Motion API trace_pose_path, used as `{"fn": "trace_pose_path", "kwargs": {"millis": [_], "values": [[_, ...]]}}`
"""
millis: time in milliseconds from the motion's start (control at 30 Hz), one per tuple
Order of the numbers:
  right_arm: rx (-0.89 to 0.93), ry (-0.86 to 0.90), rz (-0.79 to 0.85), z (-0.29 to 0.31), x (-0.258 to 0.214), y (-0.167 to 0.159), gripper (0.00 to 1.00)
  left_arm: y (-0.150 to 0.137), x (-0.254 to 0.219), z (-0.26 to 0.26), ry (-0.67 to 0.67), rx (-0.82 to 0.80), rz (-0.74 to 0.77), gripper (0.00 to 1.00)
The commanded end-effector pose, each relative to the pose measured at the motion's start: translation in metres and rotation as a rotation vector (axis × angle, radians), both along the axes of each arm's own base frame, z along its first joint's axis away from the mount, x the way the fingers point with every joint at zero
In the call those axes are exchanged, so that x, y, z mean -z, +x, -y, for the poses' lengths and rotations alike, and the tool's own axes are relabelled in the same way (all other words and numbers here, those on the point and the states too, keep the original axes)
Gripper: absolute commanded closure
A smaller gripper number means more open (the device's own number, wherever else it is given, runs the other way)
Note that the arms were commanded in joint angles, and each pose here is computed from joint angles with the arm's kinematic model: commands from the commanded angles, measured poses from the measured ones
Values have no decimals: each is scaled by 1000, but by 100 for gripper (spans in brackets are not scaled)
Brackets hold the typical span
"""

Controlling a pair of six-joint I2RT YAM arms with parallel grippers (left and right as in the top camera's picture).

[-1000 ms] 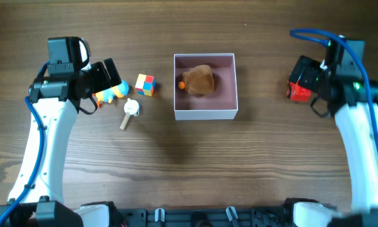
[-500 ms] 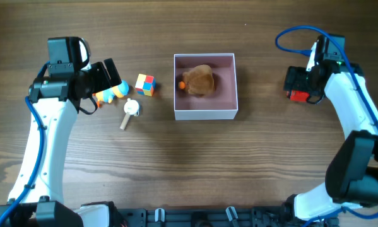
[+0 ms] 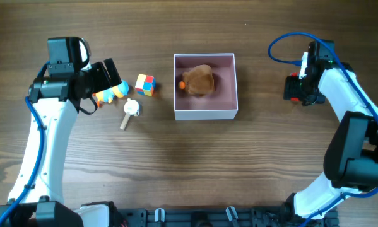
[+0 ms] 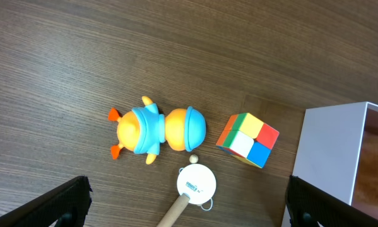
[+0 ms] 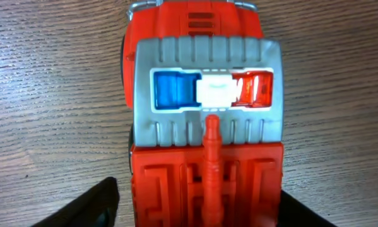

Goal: Pack container
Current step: 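Grasp the red fire truck with the right gripper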

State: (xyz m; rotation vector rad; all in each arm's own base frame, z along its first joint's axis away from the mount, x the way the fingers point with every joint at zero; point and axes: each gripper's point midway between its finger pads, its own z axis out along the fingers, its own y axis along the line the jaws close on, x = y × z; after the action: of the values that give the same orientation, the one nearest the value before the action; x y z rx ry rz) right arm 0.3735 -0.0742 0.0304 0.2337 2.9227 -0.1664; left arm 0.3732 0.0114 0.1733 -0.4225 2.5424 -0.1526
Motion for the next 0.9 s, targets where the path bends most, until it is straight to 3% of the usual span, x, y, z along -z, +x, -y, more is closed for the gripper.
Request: {"fn": "trace_pose_path", "kwargs": {"millis": [0, 700, 867], "values": [[9, 7, -18, 1, 6, -3, 40, 5, -9, 0, 16, 10, 25, 0], [24, -73, 71, 16, -2, 18, 40, 5, -9, 0, 16, 10, 25, 0], [26, -69, 77, 16, -2, 19, 55, 5, -9, 0, 16, 10, 25, 0]]}}
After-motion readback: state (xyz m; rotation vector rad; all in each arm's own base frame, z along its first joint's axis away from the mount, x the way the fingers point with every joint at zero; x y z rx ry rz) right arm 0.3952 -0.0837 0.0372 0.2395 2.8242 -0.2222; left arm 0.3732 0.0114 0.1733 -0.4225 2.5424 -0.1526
